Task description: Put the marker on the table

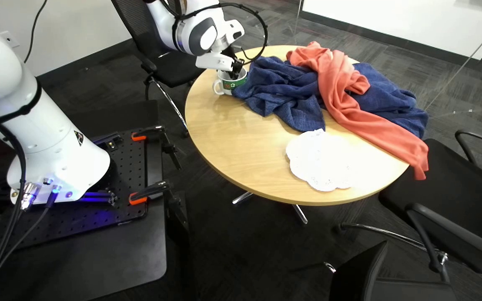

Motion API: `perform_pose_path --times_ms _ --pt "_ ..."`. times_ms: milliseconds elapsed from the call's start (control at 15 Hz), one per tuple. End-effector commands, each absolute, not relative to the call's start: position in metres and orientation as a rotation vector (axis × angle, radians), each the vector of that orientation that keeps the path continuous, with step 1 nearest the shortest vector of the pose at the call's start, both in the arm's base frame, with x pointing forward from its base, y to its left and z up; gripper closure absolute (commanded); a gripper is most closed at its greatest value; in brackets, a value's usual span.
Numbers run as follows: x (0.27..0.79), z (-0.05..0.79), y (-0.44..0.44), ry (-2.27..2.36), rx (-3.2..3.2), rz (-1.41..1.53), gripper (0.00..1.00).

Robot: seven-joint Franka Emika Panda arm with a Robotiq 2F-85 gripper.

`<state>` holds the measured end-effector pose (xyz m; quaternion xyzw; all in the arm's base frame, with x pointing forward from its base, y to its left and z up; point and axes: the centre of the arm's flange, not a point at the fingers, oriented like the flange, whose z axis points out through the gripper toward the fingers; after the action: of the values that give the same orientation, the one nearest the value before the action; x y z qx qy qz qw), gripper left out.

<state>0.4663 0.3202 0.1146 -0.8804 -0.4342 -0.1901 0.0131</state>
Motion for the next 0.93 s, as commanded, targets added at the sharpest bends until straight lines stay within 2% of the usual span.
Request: perform_pose_path --times_ms 0,400,867 --pt "0.456 0.15 0.315 -1.296 -2.748 -0.648 0.95" --pt "0.449 0.216 0.303 -1.199 -2.787 -0.755 0.95" --pt "0.46 0.276 0.25 -1.061 -2.923 -0.914 0.95"
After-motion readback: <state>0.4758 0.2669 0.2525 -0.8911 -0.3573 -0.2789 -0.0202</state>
